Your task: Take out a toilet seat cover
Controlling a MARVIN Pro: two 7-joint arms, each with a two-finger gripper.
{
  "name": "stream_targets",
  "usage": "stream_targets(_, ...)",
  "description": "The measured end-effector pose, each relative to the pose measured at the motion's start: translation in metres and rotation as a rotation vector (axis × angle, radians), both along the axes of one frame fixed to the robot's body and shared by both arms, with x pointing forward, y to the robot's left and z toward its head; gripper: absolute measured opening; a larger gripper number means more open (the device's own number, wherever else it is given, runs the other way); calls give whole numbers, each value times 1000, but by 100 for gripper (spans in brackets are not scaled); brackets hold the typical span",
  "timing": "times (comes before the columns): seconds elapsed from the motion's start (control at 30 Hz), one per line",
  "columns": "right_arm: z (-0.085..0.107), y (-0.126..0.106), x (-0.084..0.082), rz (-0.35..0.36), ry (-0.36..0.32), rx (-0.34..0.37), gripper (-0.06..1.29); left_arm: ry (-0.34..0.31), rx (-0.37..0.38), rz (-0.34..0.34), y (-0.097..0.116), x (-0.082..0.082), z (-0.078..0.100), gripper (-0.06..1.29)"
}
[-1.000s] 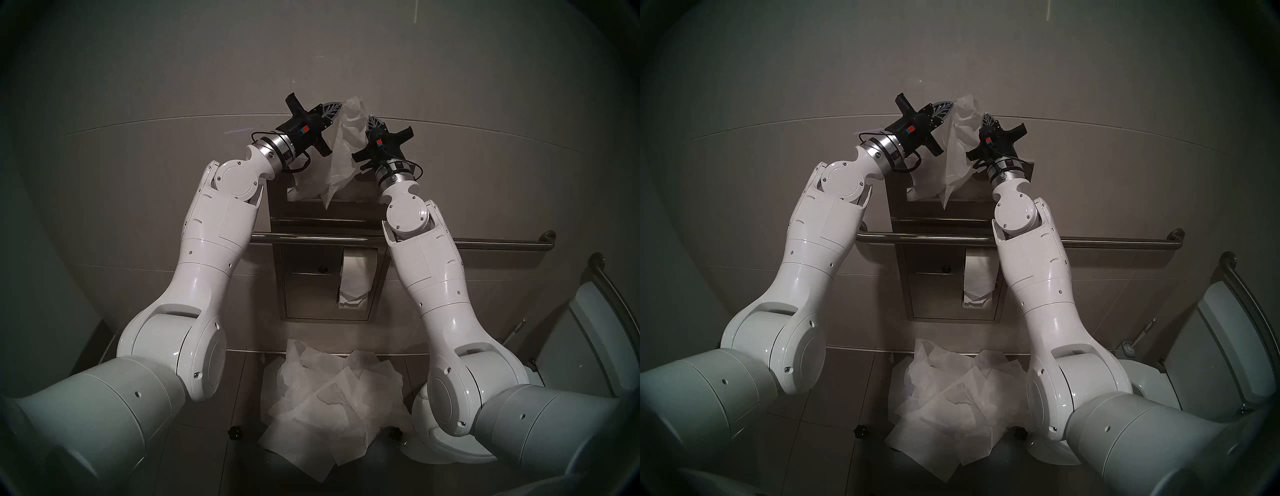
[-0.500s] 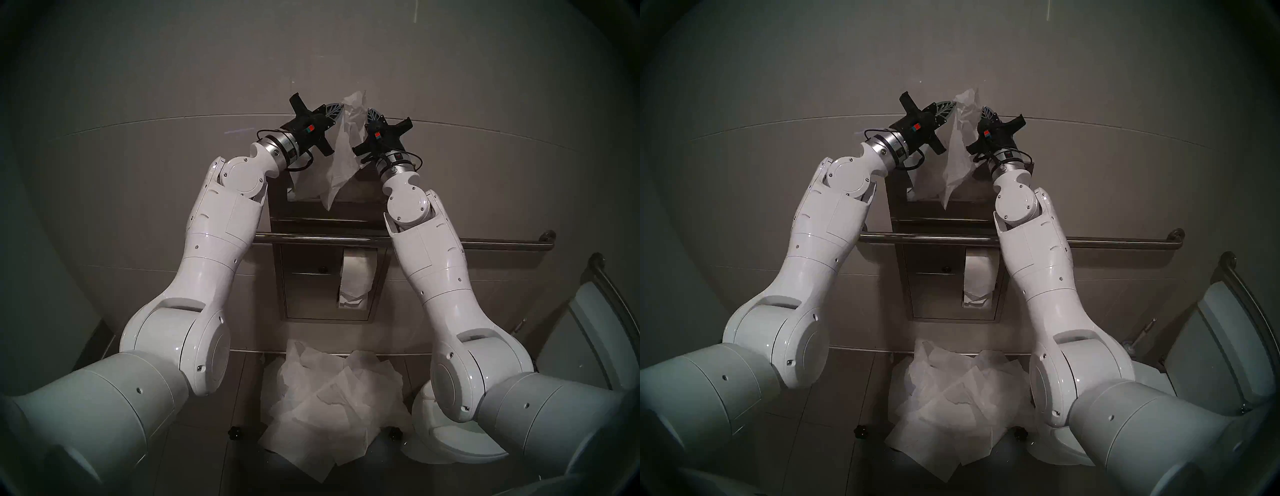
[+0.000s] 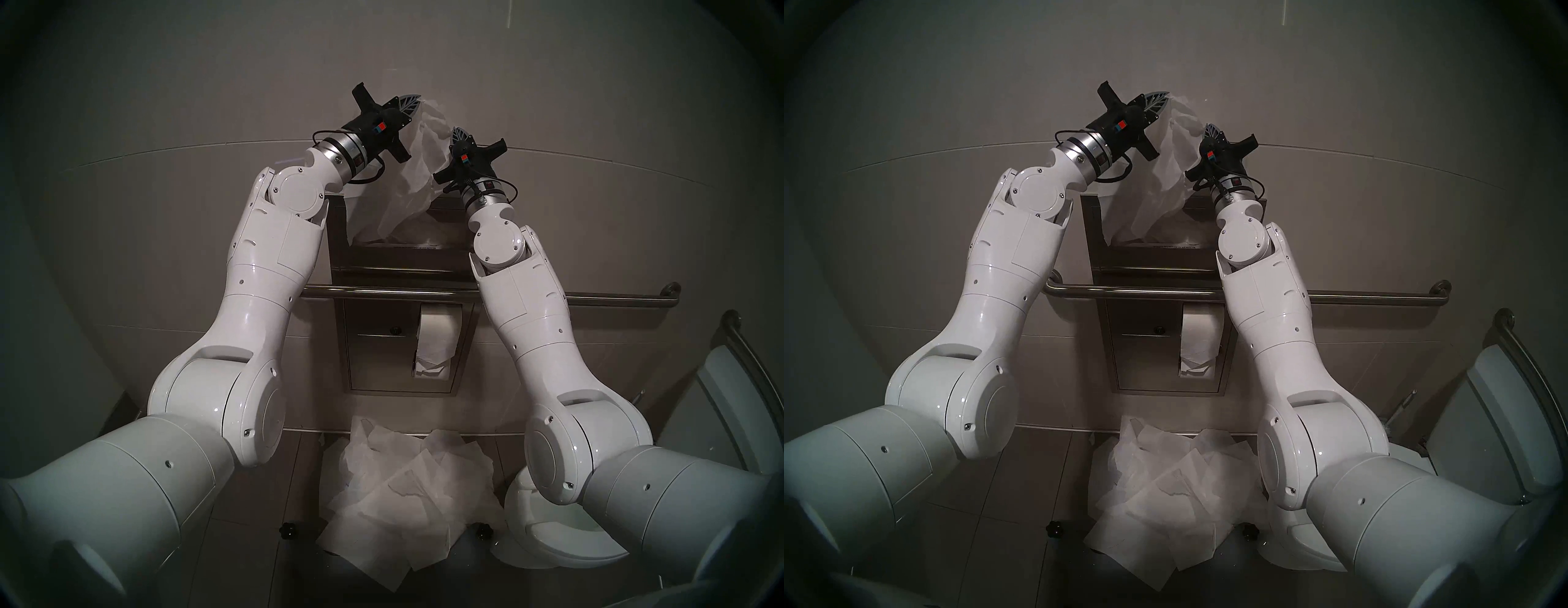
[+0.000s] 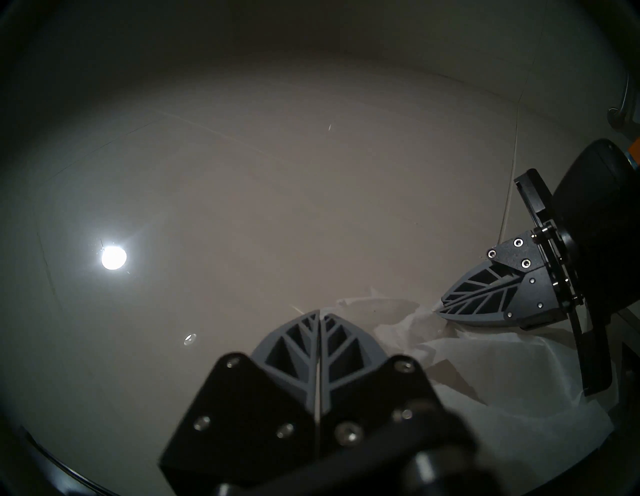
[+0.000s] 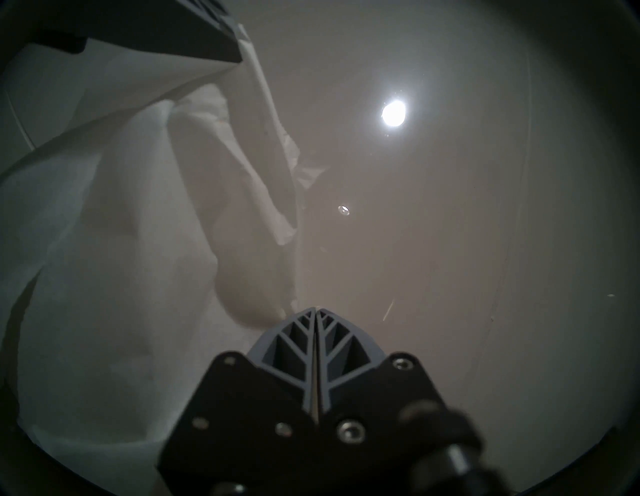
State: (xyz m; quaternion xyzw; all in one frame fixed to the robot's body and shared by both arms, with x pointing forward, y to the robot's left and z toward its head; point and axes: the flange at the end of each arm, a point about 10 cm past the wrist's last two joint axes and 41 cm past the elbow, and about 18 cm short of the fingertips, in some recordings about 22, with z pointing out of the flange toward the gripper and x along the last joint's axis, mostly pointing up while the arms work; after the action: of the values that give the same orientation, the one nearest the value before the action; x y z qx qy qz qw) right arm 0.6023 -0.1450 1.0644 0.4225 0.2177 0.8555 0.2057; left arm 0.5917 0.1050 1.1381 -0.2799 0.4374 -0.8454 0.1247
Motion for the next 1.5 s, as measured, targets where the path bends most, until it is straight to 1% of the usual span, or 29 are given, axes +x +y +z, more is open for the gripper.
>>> stream_targets(0.17, 12, 8, 1, 9, -32, -14, -4, -5, 1, -3, -2, 1, 3, -2)
stream_targets(0.33, 32, 18, 0, 23, -81, -32, -4, -4, 2, -9, -5, 2, 3, -2)
stream_targets(0.4, 35, 20, 0, 25, -89, -34, -4, -5, 2, -11, -6, 3, 3, -2)
stream_targets(0.47, 44, 23, 0, 29, -112, -40, -4, -10, 5, -13, -7, 3, 5, -2)
stream_targets(0.57, 49, 25, 0, 31, -127, -45, -4, -18, 9, -13, -8, 4, 9, -2)
stream_targets(0.67, 53, 26, 0, 33, -137, -49, -4, -25, 13, -10, -8, 4, 12, -2)
stream_targets(0.77, 57, 28, 1, 36, -151, -56, -4, -41, 20, -3, -6, 5, 21, -2)
stream_targets(1.0, 61, 31, 2, 41, -167, -67, -4, -63, 31, 9, -5, 8, 33, -2)
stream_targets(1.5, 68, 34, 6, 46, -205, -83, -4, -100, 54, 17, -6, 14, 45, -2)
